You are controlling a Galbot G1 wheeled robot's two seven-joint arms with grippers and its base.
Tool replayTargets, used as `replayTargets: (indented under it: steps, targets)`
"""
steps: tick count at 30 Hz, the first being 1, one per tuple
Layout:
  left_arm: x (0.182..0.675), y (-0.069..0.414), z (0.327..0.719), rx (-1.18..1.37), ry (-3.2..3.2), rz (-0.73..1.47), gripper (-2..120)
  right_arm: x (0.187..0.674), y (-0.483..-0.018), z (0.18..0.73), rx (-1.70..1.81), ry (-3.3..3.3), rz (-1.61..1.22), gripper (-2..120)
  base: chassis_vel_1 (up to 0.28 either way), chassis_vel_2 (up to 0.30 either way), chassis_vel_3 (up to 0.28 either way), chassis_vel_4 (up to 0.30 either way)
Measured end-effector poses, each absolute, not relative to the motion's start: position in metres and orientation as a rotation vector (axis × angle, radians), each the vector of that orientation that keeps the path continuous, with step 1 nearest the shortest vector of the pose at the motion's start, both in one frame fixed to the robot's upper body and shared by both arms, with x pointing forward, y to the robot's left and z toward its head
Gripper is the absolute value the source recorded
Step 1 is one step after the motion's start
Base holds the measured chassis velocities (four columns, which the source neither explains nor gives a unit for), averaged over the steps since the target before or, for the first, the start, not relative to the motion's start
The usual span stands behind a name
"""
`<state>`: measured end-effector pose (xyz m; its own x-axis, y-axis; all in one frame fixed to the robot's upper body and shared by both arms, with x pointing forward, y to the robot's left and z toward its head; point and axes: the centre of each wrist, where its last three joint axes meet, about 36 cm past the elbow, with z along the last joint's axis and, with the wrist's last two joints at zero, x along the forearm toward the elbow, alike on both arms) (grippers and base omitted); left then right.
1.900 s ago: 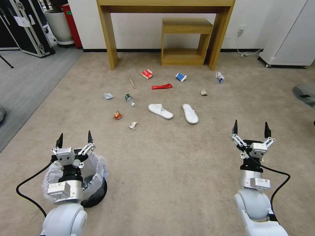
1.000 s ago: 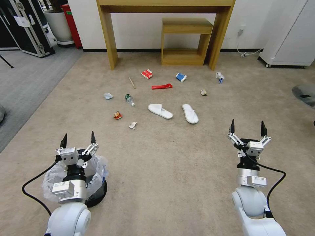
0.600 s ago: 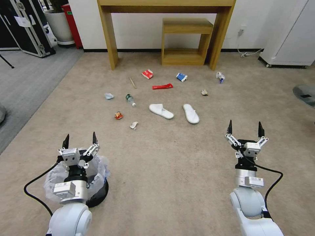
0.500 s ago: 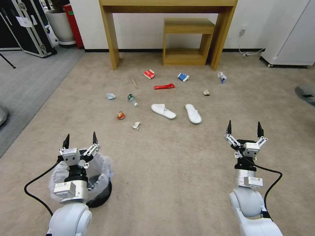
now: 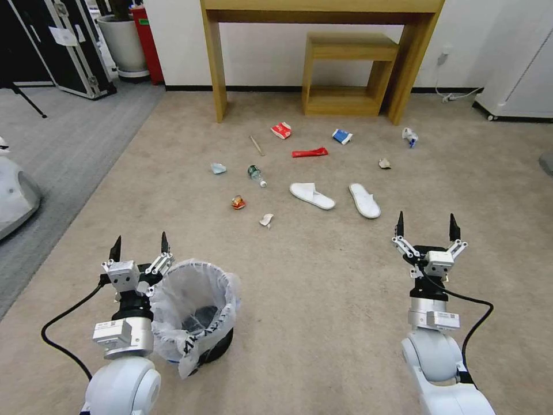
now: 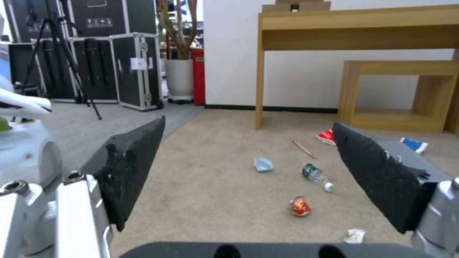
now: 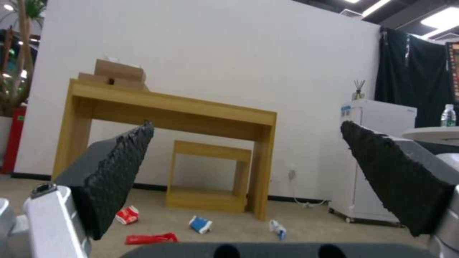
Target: Pick up the trash bin and place the garbage on the floor into it.
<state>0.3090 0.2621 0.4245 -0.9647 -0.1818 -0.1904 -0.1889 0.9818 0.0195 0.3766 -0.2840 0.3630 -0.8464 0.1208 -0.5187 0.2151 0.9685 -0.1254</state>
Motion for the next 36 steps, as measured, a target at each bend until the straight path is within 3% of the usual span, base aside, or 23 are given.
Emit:
replayTargets:
  steps: [36]
  targets:
    - [0.312,0.261,0.431,-0.315,3.031,-0.009,91,0.382,-0.273,0.358,0.198,2.581,-0.246,100,-0.005,-0.003,0.003,0.002]
